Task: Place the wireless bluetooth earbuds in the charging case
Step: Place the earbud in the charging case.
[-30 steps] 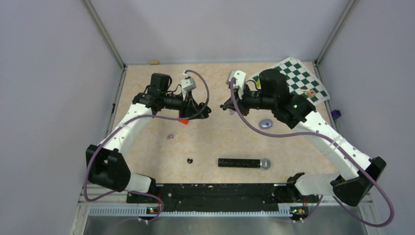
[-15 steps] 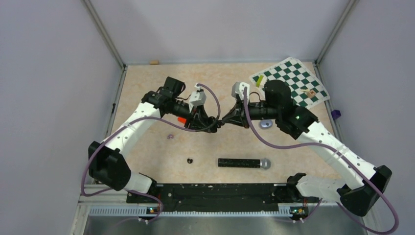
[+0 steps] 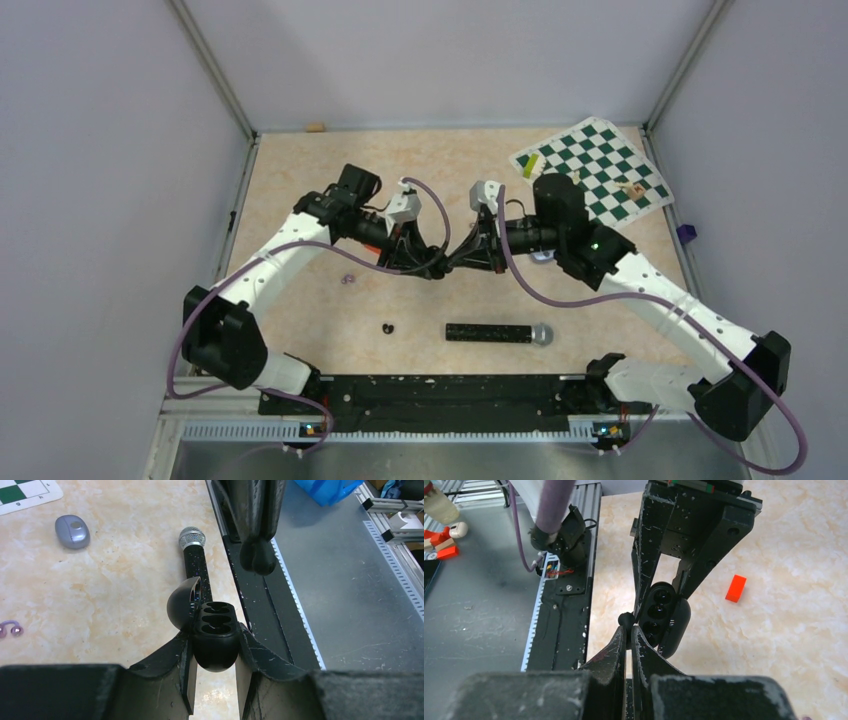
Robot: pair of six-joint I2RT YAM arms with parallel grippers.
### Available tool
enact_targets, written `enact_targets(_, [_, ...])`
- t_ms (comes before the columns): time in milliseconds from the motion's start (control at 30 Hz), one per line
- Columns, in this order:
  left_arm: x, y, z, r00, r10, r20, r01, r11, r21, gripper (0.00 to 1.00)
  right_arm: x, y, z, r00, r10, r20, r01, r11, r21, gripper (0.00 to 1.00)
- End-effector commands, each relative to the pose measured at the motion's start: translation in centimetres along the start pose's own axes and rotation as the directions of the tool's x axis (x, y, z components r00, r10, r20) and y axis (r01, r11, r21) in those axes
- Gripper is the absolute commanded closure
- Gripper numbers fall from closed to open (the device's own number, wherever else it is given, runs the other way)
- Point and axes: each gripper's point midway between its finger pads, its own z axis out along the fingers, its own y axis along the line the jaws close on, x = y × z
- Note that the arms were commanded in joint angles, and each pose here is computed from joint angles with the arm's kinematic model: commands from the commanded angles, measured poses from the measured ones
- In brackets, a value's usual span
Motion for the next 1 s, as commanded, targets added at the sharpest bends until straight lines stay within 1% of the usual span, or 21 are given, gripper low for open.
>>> enact_targets(0, [0.0,-0.4,1.0,0.999,-0.002,0.037,0.000,0.998,0.063,1.00,-0.7,0.1,0.5,0.998,-0.045,0.043,0.046,0.999,-0.021,1.00])
enact_targets(200, [1.0,-0.2,1.9,1.000,-0.025,0.011,0.024,0.996,0.080,1.00,-0.2,-0.3,0.7,0.997,-0.061,0.046,0.062,0.998,-0.007,1.00])
enact_targets(333, [1.0,-0.3,2.1,0.999,-0.031,0.009,0.030,0.996,0.084,1.00,-0.1,-0.4,0.5,0.996,-0.075,0.045,0.075,0.997,0.005,1.00])
enact_targets(967, [0.9,-0.3,2.2,0.999,-0.033,0.006,0.033,0.996,0.081,1.00,1.8,-1.2,1.4,0.999,-0.034,0.011,0.034,0.999,0.006,1.00])
